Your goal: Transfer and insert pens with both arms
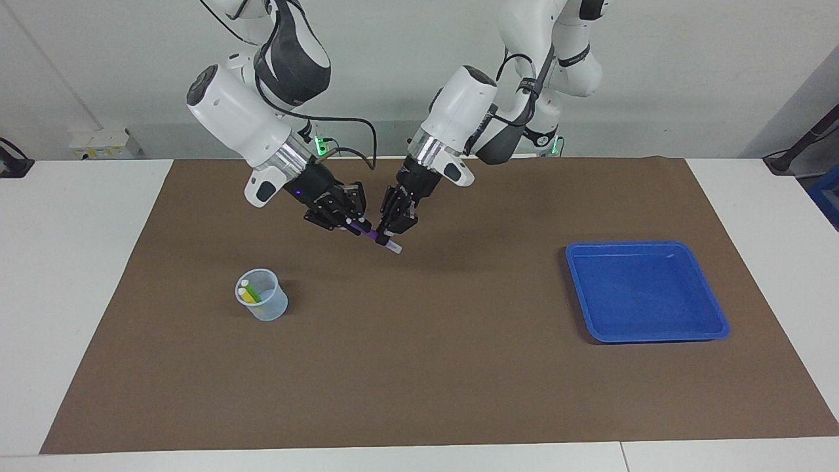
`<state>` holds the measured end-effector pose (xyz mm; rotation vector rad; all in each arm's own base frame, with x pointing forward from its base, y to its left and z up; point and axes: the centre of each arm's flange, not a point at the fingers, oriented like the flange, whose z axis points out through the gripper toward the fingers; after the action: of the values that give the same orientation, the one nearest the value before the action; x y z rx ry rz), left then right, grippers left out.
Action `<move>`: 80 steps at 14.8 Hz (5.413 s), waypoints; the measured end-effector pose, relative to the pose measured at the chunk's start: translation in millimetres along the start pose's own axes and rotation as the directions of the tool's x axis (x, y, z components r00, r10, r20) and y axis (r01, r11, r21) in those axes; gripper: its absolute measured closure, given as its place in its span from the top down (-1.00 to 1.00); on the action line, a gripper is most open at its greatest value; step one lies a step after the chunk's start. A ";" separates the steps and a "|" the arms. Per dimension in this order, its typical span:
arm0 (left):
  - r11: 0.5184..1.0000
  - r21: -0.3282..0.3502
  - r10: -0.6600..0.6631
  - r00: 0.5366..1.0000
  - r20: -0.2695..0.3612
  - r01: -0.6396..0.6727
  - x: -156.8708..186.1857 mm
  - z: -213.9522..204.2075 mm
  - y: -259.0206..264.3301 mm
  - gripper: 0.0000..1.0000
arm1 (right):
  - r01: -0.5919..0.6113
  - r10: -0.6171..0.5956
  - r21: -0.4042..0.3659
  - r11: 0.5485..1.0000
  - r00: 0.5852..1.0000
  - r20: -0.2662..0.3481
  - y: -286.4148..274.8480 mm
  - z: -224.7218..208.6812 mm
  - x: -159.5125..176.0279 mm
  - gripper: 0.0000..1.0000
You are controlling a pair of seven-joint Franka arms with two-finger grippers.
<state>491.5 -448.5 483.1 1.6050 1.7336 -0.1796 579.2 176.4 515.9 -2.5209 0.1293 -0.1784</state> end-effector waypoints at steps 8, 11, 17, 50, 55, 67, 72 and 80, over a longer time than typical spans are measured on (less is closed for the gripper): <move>1.000 -0.003 0.009 1.000 0.009 -0.009 -4.8 -0.5 -3.3 0.08 | 0.019 -0.019 0.005 1.000 0.999 -0.029 3.4 -14.8 9.2 -0.58; 1.000 -0.007 0.007 1.000 0.009 -0.007 -5.5 -5.3 1.1 0.55 | 0.022 -0.022 0.004 1.000 0.999 -0.042 4.7 -18.9 12.1 -0.58; 0.995 0.078 0.060 0.996 -0.071 -0.054 4.8 -32.0 24.3 0.58 | 0.136 -0.145 -0.158 0.978 0.988 -0.044 37.0 -39.4 24.7 -0.58; 0.065 0.602 0.896 0.312 0.316 -0.796 269.6 -305.2 142.2 0.62 | 0.333 -0.232 -0.520 0.787 0.940 0.250 148.5 -39.3 59.1 1.00; -0.102 0.607 0.879 0.214 0.426 -0.788 265.6 -329.1 129.3 0.97 | 0.299 -0.204 -0.532 0.792 0.951 0.231 121.1 -123.8 34.4 1.00; -0.129 0.583 0.903 0.147 0.403 -0.802 257.1 -320.2 184.0 1.00 | 0.283 -0.178 -0.534 0.797 0.954 0.240 109.4 -162.1 9.0 1.00; -0.189 0.595 0.876 0.140 0.462 -0.781 253.2 -289.1 188.4 1.00 | 0.283 -0.177 -0.534 0.797 0.954 0.241 109.7 -161.6 8.9 1.00; -0.184 0.589 0.886 0.128 0.446 -0.787 234.8 -274.0 181.5 1.00 | 0.283 -0.176 -0.534 0.797 0.954 0.242 110.3 -161.1 8.7 1.00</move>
<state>556.4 -68.8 604.6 3.1539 0.0434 -0.0911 556.8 -5.6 583.5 -3.1320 -0.2414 0.0013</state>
